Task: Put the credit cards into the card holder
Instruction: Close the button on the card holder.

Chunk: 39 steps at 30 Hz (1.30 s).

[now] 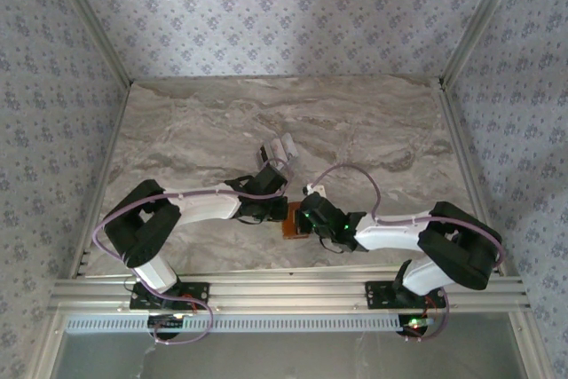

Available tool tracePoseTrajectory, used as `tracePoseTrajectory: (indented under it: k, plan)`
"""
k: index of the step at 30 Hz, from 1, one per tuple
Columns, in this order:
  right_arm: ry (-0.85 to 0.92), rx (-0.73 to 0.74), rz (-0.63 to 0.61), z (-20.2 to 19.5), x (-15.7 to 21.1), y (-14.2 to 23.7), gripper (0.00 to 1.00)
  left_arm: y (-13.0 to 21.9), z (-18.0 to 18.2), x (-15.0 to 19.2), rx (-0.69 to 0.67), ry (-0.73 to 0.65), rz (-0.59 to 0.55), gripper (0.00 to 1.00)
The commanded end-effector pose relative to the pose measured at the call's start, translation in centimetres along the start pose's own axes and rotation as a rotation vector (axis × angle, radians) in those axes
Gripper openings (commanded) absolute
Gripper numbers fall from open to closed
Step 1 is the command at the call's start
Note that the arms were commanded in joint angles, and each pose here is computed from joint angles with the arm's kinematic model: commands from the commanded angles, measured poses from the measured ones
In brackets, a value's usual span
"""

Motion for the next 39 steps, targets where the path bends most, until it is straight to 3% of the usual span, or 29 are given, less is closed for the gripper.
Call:
tracePoseTrajectory:
  k: [1, 10, 17, 29, 39]
  plan:
    - [0.031, 0.19, 0.398, -5.7, 9.6, 0.3, 0.0, -2.6, 3.5, 2.9, -0.129, 0.024, 0.1, 0.11]
    - [-0.004, 0.264, 0.448, -7.1, 11.1, 0.3, 0.0, -2.5, 3.7, 2.7, -0.127, 0.033, 0.098, 0.11]
    - [0.047, 0.177, 0.416, -4.5, 9.4, 1.0, 0.0, -2.8, 3.6, 2.7, -0.119, 0.034, 0.105, 0.1]
    - [0.073, 0.081, 0.417, -2.3, 6.7, 2.0, 0.25, -2.9, 3.8, 2.9, -0.115, 0.036, 0.107, 0.1]
    - [0.111, 0.041, 0.357, -0.9, 4.3, 3.4, 0.27, -2.7, 3.5, 2.8, -0.096, 0.038, 0.109, 0.1]
Point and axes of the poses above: each hand's point on the last joint's axis, 136 mm out from that joint toward the fingers, its own y axis back along the fingers, its own z axis along the line the jaws close on, x = y × z, the point moved 4 cm from there along y, back along the fingers, and after that the axes turned 3 degrees about -y, right-handed, at the moved point
